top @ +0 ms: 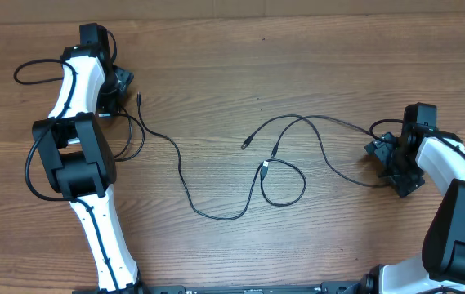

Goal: Untangle cables

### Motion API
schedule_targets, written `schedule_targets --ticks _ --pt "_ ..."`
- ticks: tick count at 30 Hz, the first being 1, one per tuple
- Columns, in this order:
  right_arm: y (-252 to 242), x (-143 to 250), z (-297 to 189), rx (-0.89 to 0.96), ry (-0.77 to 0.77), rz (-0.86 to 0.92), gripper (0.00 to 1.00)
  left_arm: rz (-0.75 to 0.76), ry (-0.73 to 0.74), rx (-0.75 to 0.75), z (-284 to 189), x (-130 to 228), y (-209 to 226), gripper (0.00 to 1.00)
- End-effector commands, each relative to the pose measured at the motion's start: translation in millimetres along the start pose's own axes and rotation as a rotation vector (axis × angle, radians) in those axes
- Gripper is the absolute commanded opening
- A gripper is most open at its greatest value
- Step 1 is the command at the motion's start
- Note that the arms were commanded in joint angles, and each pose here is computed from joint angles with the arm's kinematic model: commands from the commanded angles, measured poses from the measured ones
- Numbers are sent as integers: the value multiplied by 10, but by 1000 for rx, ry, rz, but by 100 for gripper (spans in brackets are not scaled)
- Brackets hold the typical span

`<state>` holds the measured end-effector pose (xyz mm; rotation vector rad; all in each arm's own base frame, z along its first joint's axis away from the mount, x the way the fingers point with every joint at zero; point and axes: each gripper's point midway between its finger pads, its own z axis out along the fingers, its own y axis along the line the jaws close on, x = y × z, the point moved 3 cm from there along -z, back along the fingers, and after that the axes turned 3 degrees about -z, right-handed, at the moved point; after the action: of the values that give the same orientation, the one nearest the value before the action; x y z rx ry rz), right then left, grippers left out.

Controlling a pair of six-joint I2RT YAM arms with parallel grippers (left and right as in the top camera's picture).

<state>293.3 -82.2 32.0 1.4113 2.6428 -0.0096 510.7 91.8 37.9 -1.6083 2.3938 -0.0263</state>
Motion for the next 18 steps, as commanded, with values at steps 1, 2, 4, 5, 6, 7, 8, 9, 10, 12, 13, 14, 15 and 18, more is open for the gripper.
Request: schedule_targets --ticks 1,2,4,5,6,7,8,9,10,12,13,14,15,18 --pt "37 -42 -10 -12 -10 1 100 69 -56 -90 216 -97 177 64" --pt "37 -42 -10 -12 -10 1 100 103 -65 -91 216 -114 174 63" --pt "37 -42 -10 -12 -10 1 100 155 -64 -90 220 -116 167 57" --pt "37 -42 -10 -12 -10 1 100 177 -61 -92 225 -112 170 52" --pt "37 -42 -10 -12 -10 1 100 199 -56 -92 231 -101 169 43" --pt "37 -42 -10 -12 -10 1 100 210 -51 -91 235 -92 169 33" --pt "37 -42 -10 -12 -10 1 100 226 -45 -91 242 -78 173 22" --pt "37 -42 -10 -12 -10 1 100 237 -36 -92 249 -58 180 4" --pt "37 -42 -10 -12 -10 1 100 241 -26 -92 250 -42 184 4" --pt "37 -42 -10 -12 -10 1 100 262 -13 -83 250 -23 175 4" --pt "37 -42 -10 -12 -10 1 100 276 -18 -80 227 -41 167 4" --pt "37 -42 -10 -12 -10 1 100 288 -30 -79 201 -77 162 4" --pt "37 -42 -10 -12 -10 1 100 300 -46 -74 146 -138 148 4" --pt "37 -42 -10 -12 -10 1 100 291 -98 -49 -120 -390 110 4"
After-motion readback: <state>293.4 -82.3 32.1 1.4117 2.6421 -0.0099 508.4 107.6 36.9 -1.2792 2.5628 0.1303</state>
